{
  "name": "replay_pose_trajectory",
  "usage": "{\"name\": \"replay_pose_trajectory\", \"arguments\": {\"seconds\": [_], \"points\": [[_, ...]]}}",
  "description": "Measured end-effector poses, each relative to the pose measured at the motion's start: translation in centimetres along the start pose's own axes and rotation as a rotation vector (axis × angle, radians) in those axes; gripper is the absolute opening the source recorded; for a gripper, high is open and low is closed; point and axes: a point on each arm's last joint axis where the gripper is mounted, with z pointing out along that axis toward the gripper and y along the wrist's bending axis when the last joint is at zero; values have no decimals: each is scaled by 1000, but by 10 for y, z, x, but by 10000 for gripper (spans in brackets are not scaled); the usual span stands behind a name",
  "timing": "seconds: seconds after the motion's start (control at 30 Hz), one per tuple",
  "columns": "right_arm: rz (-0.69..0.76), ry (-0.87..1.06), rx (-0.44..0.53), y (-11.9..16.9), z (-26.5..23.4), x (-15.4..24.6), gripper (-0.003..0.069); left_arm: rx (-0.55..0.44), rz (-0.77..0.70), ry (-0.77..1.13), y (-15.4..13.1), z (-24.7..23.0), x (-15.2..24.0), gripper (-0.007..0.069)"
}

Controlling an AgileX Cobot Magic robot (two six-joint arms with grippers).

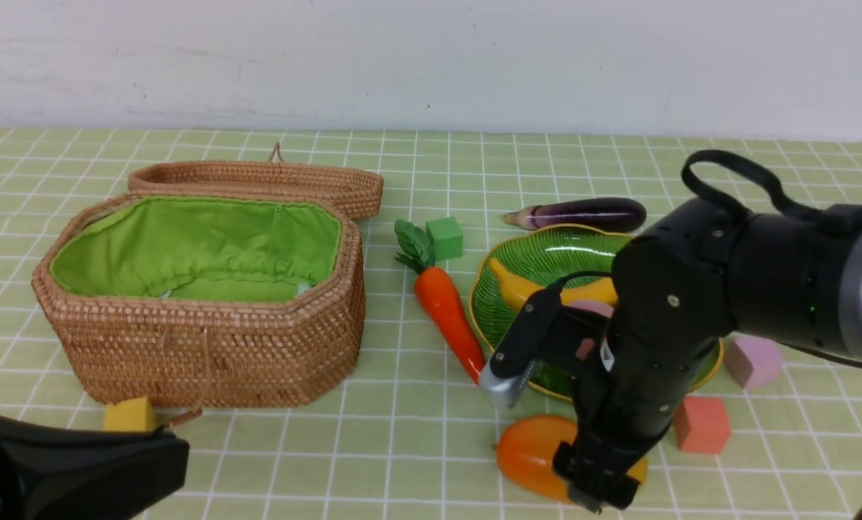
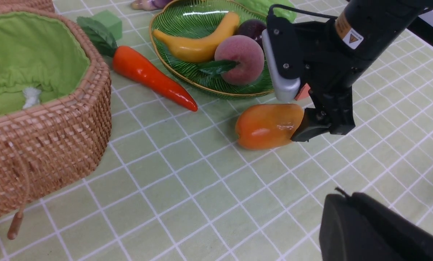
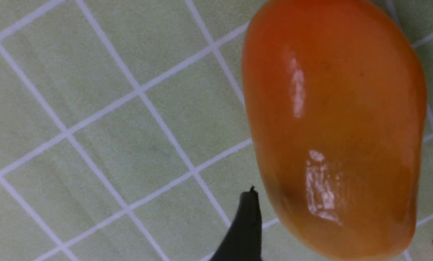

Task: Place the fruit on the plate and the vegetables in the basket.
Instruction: Use the right arm to grab a mango and put it into the right plate

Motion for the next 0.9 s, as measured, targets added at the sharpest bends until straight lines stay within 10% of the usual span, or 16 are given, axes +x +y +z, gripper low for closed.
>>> {"name": "replay_pose_trajectory", "arguments": {"seconds": [0.9], "points": [[5,27,-19,0,23,-5,639,-2,1,6,0,0,1,-13]]}}
